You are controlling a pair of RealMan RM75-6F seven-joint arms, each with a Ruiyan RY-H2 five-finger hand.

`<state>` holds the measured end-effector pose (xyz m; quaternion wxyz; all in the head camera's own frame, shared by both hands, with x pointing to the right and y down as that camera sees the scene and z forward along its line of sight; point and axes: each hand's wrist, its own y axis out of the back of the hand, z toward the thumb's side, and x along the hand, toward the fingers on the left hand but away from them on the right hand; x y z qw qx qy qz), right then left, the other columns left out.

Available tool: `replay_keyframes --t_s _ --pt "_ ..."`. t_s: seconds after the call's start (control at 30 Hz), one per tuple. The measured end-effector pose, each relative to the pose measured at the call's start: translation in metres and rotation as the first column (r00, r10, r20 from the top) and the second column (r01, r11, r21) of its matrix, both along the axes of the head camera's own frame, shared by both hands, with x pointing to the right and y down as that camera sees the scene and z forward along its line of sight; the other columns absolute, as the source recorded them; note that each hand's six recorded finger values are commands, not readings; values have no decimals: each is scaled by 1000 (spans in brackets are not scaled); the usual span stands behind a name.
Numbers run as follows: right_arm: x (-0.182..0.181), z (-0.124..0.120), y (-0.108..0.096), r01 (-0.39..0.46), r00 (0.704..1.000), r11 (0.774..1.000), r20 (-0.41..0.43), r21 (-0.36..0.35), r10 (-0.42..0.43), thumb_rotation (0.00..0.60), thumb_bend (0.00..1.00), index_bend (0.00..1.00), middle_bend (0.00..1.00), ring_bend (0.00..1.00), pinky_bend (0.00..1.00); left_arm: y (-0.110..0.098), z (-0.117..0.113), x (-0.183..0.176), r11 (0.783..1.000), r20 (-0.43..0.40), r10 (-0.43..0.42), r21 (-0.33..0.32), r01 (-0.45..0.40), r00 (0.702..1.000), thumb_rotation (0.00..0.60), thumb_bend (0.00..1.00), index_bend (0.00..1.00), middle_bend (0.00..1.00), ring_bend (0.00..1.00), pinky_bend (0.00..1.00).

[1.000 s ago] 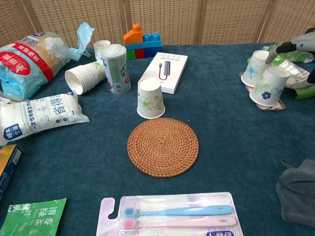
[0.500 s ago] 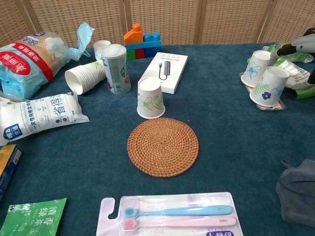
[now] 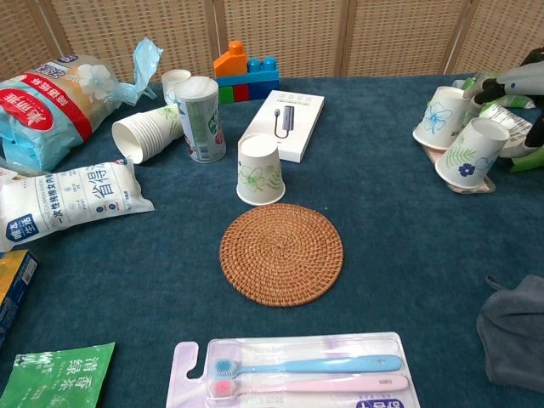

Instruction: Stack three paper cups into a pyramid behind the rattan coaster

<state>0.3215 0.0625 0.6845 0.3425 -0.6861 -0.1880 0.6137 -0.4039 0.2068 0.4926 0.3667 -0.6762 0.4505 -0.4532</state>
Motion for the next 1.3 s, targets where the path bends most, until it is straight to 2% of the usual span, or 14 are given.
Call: replay_keyframes --t_s 0.27,0.8,1.3 --pt "0 -1 -2 -4 1000 1000 8 21 4 600 325 393 69 0 0 -1 -1 1 1000 -3 2 4 -2 1000 600 401 49 0 0 93" --pt "-7 -28 6 27 999 998 25 60 -29 600 324 403 79 0 0 -2 1 4 1000 -16 13 10 -13 1000 600 401 48 0 0 93" --pt "-63 -74 36 190 977 978 81 85 -197 600 322 404 82 0 0 2 9 4 1000 -33 28 1 -28 999 600 401 51 0 0 92"
